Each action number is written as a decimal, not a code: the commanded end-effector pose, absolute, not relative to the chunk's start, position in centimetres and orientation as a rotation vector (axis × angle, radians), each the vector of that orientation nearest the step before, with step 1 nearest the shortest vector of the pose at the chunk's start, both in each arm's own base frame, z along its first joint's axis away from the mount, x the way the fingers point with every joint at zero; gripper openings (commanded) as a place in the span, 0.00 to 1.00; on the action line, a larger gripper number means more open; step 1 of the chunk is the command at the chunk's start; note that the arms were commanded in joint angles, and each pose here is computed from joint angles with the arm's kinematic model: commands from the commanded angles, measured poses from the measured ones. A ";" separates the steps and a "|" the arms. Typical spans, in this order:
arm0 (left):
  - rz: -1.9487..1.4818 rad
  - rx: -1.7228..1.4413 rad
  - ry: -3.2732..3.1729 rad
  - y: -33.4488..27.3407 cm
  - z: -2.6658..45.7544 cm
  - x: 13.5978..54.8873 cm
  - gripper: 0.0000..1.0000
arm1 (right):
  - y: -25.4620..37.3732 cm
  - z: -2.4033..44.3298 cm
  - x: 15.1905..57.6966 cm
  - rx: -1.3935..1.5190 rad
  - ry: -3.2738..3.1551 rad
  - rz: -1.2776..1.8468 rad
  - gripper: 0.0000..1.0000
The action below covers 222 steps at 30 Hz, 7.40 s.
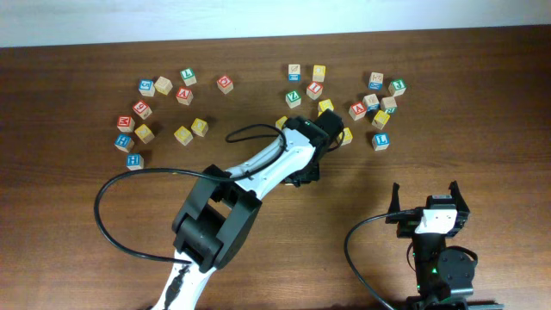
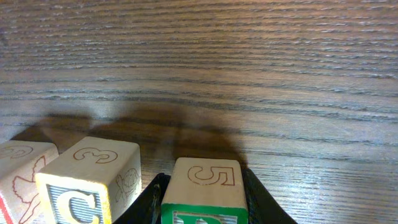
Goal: Spell out ICRA
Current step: 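Carry the green R block toward the right of the C block, then lower the R block right of the C block and release, then retract the left arm to rest and raise the right arm, then lower the right gripper onto the red A block and grasp it, then carry the red A block and place it right of the R block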
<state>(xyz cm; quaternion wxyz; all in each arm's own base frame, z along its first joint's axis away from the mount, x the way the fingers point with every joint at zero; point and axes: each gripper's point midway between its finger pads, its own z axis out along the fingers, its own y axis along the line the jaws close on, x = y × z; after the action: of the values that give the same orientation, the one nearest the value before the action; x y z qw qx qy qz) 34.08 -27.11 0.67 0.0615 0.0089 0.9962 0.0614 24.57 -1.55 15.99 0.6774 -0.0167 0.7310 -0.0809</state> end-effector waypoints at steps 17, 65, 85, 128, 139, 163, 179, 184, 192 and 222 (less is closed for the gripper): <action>0.160 0.017 2.967 -27.4 3.3 36.0 0.39 | -1.9 15.7 24.5 -0.026 1.647 -0.195 0.98; 0.511 -1.246 2.549 17.4 22.4 40.6 0.99 | 8.6 45.2 21.2 -0.508 1.296 0.268 0.98; 0.511 -1.246 2.549 17.4 22.4 40.6 0.99 | 8.0 22.7 45.9 -0.418 2.519 0.533 0.98; 0.512 -1.245 2.549 17.4 22.4 40.6 0.99 | 6.6 2.1 49.1 -0.413 2.879 -0.018 0.72; 0.512 -1.245 2.549 17.4 22.4 40.6 0.99 | 6.5 1.9 49.3 -0.411 2.877 -0.020 0.72; 0.512 -1.245 2.549 17.4 22.4 40.6 0.99 | 6.9 1.0 50.1 -0.377 2.859 0.054 0.62; 0.512 -1.245 2.549 17.4 22.4 40.6 0.99 | 6.3 -0.5 50.3 -0.314 2.880 0.030 0.37; 0.512 -1.245 2.549 17.4 22.4 40.6 0.99 | 6.3 -0.3 50.4 -0.313 2.876 0.030 0.23; 0.512 -1.245 2.549 17.4 22.4 40.6 0.99 | 6.5 5.4 50.7 -0.198 2.832 0.054 0.19; 0.512 -1.245 2.549 17.4 22.4 40.6 0.99 | 17.5 0.8 34.6 -0.090 3.188 0.361 0.20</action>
<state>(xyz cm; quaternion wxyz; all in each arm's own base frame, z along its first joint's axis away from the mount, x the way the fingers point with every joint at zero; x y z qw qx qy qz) 40.87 17.18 21.36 0.1176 -0.4286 0.8794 0.1707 35.20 17.66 1.00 -0.0260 -0.0447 0.9912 0.1220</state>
